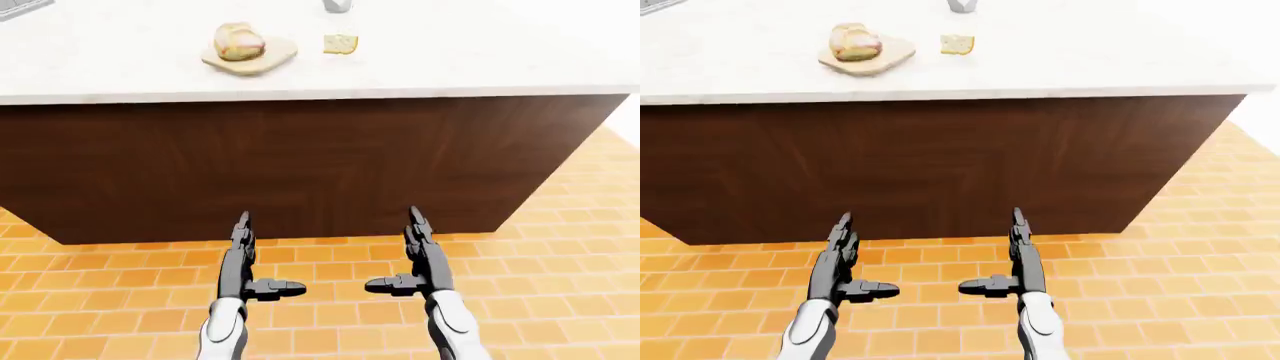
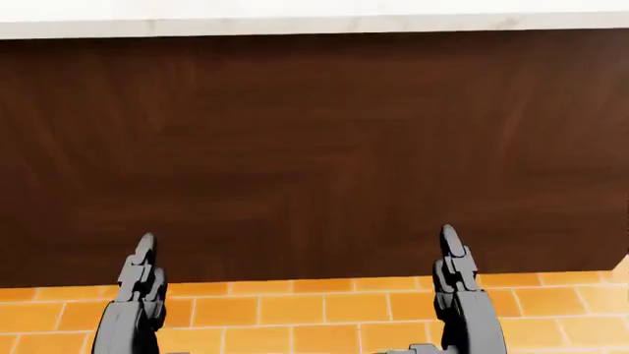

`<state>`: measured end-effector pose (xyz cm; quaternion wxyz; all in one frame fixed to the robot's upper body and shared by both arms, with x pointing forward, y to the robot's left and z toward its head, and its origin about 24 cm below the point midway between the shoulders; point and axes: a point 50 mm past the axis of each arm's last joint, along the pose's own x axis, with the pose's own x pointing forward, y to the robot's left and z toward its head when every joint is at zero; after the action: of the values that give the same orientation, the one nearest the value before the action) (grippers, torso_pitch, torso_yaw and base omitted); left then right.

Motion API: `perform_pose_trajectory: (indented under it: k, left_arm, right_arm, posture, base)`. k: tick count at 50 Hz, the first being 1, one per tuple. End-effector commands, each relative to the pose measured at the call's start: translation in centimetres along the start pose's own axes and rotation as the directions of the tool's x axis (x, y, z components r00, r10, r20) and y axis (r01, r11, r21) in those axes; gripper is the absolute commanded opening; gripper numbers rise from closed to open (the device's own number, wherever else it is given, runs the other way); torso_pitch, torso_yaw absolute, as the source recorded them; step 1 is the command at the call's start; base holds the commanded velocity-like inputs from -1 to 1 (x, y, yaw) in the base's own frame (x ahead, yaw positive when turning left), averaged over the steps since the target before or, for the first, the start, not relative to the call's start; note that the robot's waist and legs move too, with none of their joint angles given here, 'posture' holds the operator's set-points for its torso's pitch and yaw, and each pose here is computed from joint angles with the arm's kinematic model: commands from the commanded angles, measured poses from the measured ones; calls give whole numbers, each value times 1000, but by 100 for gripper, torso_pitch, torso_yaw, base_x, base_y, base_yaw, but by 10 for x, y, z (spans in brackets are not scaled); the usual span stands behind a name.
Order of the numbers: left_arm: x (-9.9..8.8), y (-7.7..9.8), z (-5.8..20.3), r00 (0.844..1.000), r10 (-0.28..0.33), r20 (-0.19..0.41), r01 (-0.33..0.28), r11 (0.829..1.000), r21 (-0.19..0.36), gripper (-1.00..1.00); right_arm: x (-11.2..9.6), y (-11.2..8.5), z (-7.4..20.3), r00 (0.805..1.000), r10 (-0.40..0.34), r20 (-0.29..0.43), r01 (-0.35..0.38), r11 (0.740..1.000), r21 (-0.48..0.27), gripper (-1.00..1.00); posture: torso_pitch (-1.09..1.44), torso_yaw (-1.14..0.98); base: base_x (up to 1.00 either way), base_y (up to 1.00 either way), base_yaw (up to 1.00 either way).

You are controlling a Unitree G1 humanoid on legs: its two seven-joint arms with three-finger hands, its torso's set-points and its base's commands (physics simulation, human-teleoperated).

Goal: Pick up the wedge of cheese and place it on the slice of bread to prepare a simple cheese on bread dish.

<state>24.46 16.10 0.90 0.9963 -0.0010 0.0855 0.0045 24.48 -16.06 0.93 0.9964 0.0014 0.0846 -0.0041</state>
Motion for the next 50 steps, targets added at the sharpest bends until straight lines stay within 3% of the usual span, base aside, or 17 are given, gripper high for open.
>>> perform_pose_trajectory:
  k: [1,9,16,38,50]
  left_arm:
    - [7,0,29,986,-5,167,5,1000,1,100]
    - [7,3,31,982,31,188,-37,999,31,100]
    - [7,5,33,981,40,192,-46,999,26,100]
    - [7,8,34,982,53,183,-55,998,7,100]
    - [7,6,33,983,47,178,-49,999,10,100]
  right_arm:
    - [7,3,35,984,-34,174,38,999,-19,100]
    - [-3,5,42,981,-15,192,18,1000,-12,100]
    - [-16,10,54,972,0,237,10,999,-40,100]
    - [-15,10,51,972,2,235,9,999,-46,100]
    - [-15,10,52,972,4,233,5,999,-38,100]
  posture:
    - [0,0]
    - [0,0]
    - [0,0]
    - [0,0]
    - [0,0]
  base:
    - [0,0,0]
    - [0,0,0]
    - [0,0,0]
    - [0,48,0]
    - [0,1,0]
